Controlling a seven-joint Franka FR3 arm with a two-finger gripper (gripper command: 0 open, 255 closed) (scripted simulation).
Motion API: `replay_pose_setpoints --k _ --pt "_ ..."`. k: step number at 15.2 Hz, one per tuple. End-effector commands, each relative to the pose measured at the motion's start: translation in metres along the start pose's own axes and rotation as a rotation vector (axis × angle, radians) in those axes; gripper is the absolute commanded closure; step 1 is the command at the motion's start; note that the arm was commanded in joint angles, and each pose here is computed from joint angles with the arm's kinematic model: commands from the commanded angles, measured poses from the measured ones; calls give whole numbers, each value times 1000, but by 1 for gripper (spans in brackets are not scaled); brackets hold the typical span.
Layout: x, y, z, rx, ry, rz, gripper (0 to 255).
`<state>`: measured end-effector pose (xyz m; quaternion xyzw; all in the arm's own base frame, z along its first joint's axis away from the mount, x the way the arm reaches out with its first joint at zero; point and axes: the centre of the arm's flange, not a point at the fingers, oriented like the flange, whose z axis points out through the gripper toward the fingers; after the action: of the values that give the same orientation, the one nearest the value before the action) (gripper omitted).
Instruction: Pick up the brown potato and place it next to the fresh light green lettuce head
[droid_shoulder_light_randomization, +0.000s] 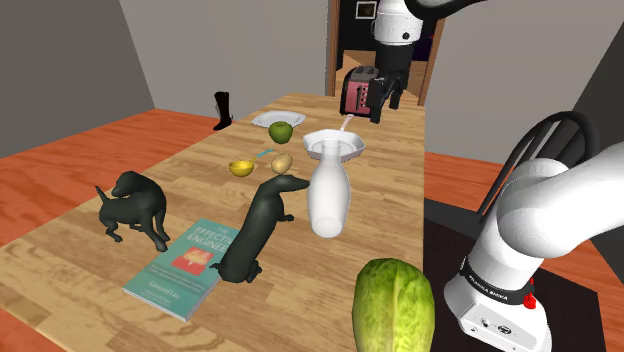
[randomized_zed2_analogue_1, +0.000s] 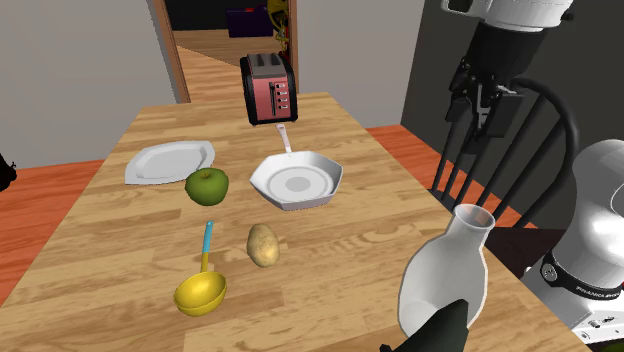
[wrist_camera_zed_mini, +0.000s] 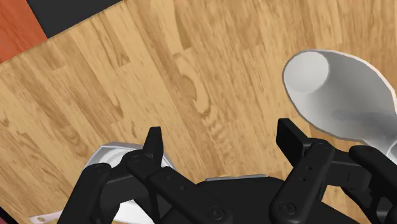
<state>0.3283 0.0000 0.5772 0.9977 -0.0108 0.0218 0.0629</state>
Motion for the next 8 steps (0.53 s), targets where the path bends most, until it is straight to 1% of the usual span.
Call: replay_pose_setpoints --k 1,8 --pt "0 0 0 0 0 0 0" --pt "67 -44 47 10 -19 225 0"
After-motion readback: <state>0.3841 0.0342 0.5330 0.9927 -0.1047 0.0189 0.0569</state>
